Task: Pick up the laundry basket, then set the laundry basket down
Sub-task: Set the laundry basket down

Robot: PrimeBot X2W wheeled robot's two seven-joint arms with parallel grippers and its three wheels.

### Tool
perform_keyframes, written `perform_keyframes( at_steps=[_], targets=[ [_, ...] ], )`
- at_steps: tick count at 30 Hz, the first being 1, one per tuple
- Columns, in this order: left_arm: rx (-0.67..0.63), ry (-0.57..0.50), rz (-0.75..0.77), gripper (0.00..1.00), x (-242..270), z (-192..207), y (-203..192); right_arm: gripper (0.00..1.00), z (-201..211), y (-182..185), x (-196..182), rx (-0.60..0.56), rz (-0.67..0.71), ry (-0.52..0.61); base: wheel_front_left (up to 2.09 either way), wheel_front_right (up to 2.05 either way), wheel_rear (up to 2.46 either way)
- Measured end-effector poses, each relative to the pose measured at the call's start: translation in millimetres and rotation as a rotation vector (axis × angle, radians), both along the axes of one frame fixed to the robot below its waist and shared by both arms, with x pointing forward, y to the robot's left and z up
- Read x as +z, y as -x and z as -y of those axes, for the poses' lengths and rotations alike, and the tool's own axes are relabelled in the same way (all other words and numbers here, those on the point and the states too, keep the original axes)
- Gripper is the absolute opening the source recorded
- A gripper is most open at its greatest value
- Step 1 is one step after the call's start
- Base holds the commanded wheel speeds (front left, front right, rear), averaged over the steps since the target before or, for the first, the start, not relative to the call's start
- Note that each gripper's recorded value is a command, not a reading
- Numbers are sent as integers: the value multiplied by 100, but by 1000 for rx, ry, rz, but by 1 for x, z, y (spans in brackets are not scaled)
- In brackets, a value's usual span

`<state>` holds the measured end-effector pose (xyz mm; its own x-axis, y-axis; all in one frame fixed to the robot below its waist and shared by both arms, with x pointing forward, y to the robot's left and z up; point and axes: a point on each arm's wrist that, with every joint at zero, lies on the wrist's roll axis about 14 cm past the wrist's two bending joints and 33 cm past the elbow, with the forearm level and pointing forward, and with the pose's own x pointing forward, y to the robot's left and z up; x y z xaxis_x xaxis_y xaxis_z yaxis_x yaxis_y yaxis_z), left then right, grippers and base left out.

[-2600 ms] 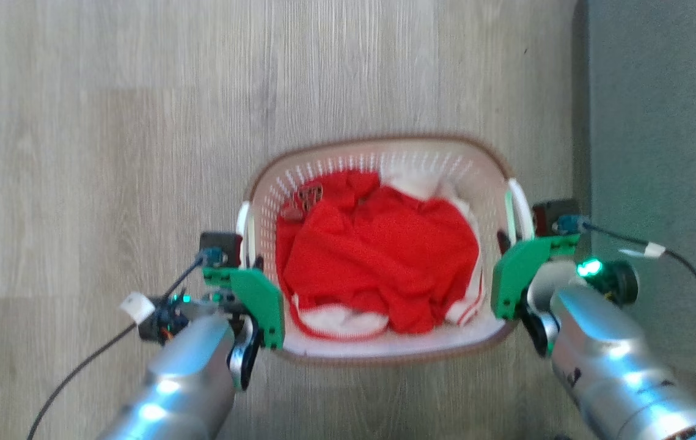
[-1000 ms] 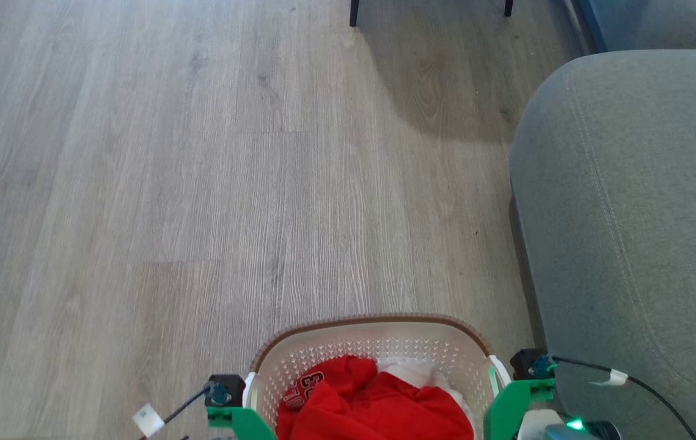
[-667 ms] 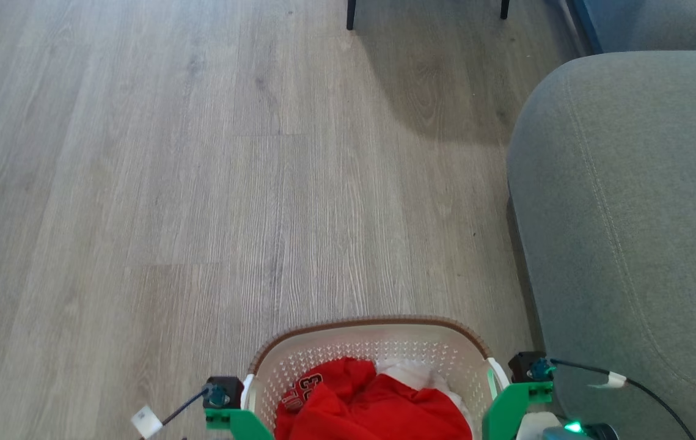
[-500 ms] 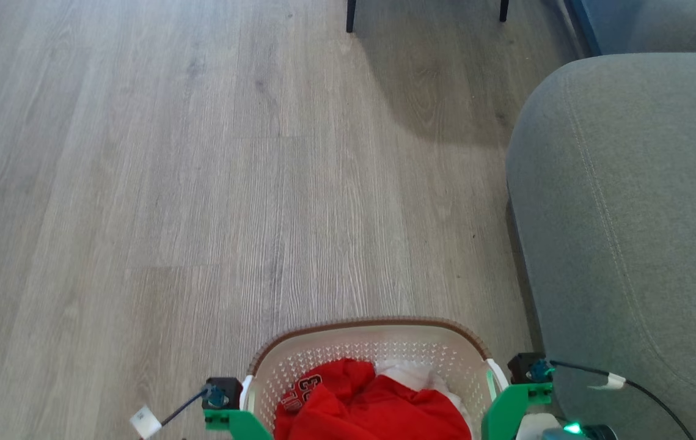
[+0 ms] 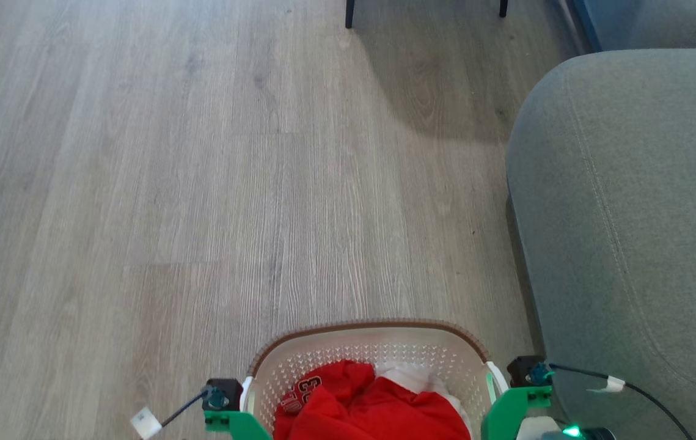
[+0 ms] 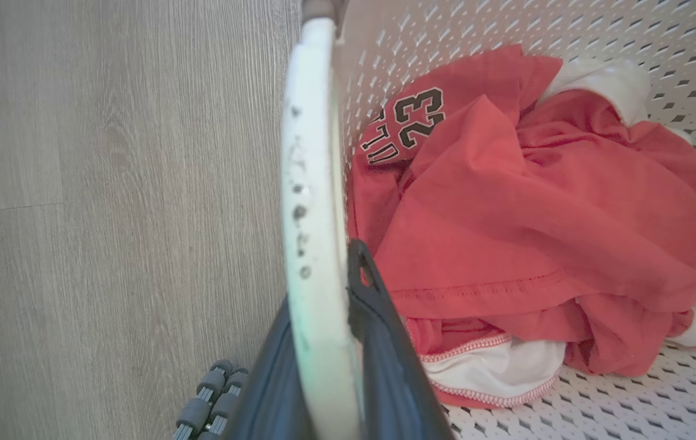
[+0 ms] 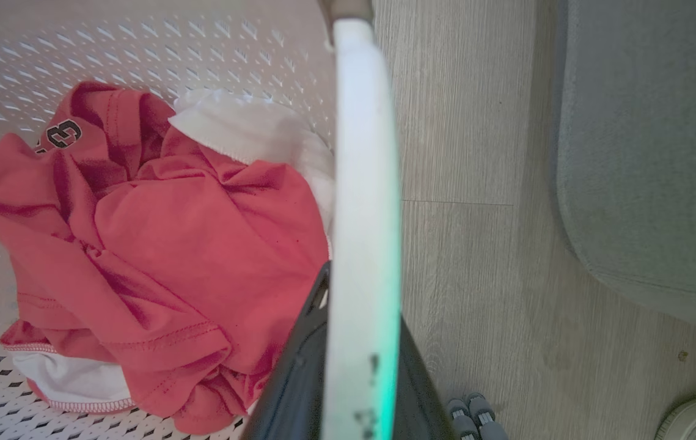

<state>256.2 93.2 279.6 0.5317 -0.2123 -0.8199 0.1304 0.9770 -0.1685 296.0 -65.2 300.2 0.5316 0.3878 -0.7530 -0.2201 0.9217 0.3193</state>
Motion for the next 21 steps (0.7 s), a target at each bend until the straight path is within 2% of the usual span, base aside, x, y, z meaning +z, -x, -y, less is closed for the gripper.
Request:
perform_keyframes(
  at_steps=[9, 21],
  targets=[
    [0, 3, -11, 0, -5, 1, -5, 0, 1, -8, -5, 0, -9, 4, 0, 0, 0],
    [-8, 3, 34, 0, -3, 3, -57, 0, 1, -59, -5, -10, 42, 6, 0, 0, 0]
  ],
)
